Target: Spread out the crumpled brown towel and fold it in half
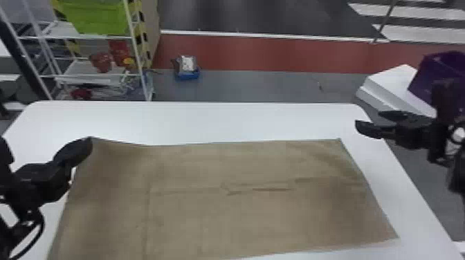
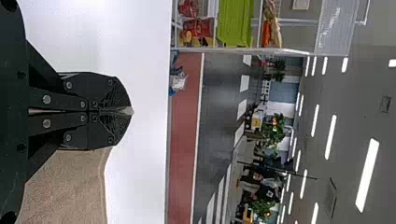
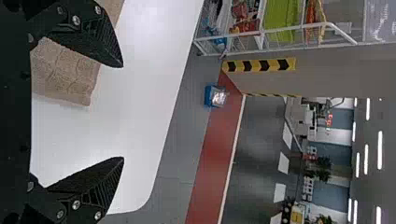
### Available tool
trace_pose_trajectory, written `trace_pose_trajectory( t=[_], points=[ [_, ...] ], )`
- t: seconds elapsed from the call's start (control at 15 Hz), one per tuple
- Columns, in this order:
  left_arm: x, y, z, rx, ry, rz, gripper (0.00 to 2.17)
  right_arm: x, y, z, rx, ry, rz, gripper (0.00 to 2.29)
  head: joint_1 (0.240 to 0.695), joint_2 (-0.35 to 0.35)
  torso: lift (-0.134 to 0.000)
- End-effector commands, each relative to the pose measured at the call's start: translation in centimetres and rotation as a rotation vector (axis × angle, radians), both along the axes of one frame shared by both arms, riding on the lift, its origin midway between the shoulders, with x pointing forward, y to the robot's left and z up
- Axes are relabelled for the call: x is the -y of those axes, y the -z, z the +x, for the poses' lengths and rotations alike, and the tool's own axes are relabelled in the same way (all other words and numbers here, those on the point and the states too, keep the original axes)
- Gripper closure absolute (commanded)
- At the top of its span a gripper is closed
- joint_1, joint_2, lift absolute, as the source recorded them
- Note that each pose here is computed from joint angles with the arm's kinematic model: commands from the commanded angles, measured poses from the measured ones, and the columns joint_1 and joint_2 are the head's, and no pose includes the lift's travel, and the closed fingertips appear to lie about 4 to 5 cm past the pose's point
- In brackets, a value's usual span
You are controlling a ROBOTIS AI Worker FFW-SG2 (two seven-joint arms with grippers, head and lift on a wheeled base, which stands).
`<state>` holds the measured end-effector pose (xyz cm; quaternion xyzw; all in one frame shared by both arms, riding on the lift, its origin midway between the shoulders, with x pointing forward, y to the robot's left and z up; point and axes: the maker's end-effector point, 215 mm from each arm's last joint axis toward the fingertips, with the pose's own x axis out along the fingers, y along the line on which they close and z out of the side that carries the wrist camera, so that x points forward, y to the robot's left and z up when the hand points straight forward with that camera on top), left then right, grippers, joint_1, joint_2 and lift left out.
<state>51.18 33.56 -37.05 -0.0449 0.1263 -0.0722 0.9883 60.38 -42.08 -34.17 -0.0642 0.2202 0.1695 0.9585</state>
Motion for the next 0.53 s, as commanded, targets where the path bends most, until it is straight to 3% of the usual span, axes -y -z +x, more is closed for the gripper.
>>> trace_pose_trajectory(
  t=[0.0, 0.2, 0.47],
  points=[
    [0.8, -0.1, 0.2, 0.007, 0.010, 0.005, 1.44, 0.2, 1.5, 0.9, -0.100, -0.031, -0.035, 0.28, 0.695, -0.082, -0.124],
    [0.8, -0.3, 0.2, 0.015, 0.012, 0.010, 1.44, -1.3, 6.4, 1.5, -0.249, -0.089, -0.113, 0.38, 0.695, -0.084, -0.124],
    [0.7, -0.4, -0.1, 0.027, 0.013, 0.019, 1.44, -3.2, 7.7, 2.1, -0.361, -0.195, -0.193, 0.41, 0.695, -0.068, -0.124]
  ],
)
